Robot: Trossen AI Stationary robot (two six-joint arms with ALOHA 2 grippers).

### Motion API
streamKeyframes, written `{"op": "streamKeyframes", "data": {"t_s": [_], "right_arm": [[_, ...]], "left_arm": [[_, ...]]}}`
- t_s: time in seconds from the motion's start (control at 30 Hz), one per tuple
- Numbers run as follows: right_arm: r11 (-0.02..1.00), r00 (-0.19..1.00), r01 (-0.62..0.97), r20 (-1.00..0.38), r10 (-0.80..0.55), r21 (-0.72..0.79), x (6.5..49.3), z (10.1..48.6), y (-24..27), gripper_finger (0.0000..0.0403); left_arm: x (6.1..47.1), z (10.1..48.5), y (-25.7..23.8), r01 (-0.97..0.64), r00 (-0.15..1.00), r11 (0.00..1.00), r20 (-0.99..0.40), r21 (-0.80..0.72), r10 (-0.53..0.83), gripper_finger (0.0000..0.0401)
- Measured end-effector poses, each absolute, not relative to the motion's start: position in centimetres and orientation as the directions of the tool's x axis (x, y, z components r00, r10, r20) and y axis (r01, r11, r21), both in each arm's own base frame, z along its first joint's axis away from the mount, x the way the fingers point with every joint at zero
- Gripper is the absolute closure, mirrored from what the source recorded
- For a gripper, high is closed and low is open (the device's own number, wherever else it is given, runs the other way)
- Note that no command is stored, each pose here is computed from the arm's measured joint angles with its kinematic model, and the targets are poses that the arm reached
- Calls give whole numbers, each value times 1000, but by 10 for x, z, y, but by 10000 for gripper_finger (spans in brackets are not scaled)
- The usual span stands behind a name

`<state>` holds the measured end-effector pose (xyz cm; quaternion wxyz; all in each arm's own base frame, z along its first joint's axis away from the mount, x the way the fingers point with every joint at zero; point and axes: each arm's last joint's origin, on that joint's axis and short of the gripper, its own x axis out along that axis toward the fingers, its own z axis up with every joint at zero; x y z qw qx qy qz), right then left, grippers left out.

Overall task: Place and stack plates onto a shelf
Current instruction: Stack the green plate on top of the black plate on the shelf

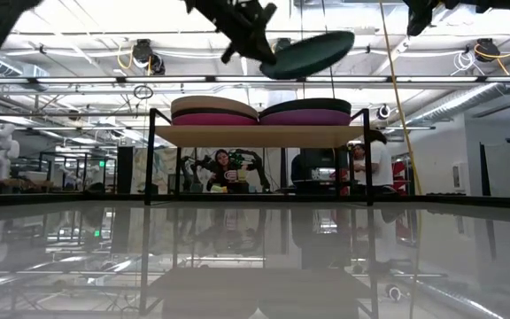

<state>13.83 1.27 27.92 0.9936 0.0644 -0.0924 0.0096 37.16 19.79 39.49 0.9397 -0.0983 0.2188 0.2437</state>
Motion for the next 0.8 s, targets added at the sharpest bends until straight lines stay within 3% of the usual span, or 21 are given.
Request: {"op": "streamKeyframes", "data": {"t_s": [0.3,0.6,0.8], "right_arm": [[990,989,-30,150,8,141,139,276,13,257],[990,989,-29,147,8,140,140,275,13,257],[990,990,-29,143,8,140,140,275,13,257]], "left_arm": [[388,355,233,-519,756,841,-542,-156,366,380],[386,349,244,-543,743,825,-549,-159,383,379],[383,346,246,-547,724,825,-574,-142,382,334]]}}
